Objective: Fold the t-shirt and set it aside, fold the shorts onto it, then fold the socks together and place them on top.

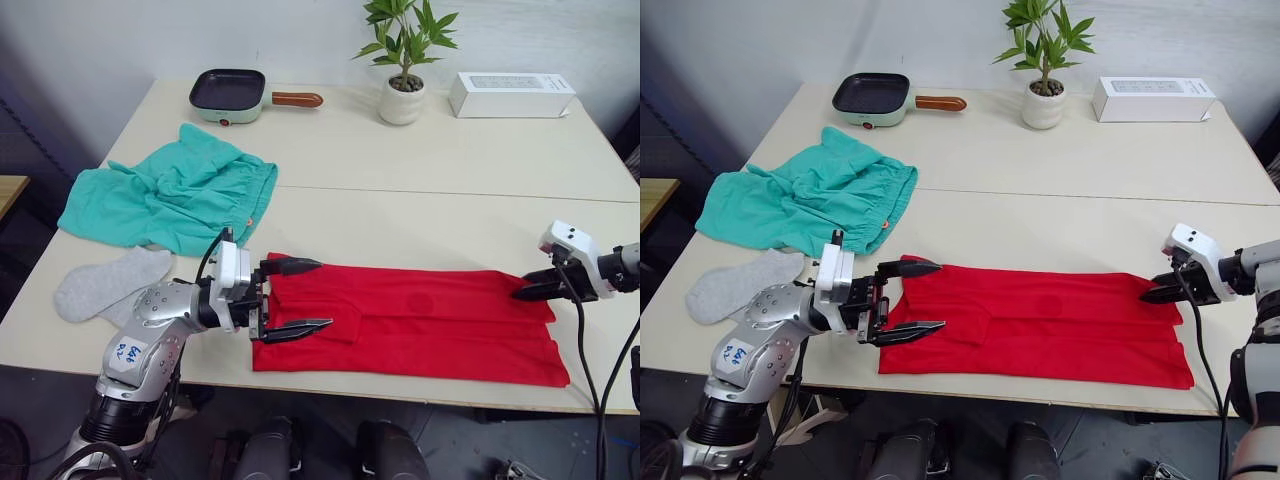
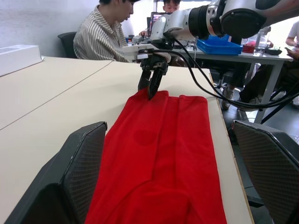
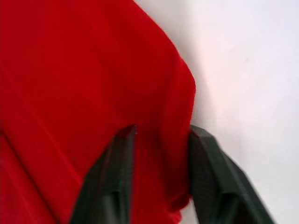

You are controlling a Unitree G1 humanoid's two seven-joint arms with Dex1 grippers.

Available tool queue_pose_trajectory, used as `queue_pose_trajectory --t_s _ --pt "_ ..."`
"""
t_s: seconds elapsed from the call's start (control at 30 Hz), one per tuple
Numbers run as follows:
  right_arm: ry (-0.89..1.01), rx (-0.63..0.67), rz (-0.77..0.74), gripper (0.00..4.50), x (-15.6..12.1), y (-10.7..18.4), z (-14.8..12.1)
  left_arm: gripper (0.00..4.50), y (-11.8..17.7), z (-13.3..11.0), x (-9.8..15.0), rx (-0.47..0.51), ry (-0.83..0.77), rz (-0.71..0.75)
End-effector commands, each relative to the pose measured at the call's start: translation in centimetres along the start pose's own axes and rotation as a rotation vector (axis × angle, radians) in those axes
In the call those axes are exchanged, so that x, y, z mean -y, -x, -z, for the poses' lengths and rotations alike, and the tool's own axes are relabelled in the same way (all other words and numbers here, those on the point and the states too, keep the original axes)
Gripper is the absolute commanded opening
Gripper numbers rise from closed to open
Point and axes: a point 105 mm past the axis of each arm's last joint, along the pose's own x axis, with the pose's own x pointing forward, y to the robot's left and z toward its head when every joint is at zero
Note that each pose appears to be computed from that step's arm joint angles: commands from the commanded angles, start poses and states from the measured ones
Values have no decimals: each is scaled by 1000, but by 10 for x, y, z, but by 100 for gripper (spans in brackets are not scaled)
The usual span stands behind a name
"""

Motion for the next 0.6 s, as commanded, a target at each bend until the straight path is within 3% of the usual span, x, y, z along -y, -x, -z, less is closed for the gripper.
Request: queue_pose_trajectory --t_s 0.03,0.1,0.33,0.6 --pt "11 1 -1 20 1 4 -4 450 2 -8 -1 2 -47 -8" --pt "40 11 41 9 6 5 -10 450 2 -8 -3 2 -50 -21" --pt "224 163 482 9 48 10 -66 450 5 -2 -19 -39 -65 -106" --pt "214 257 744 9 66 -1 -107 450 6 7 -44 -55 -66 -260"
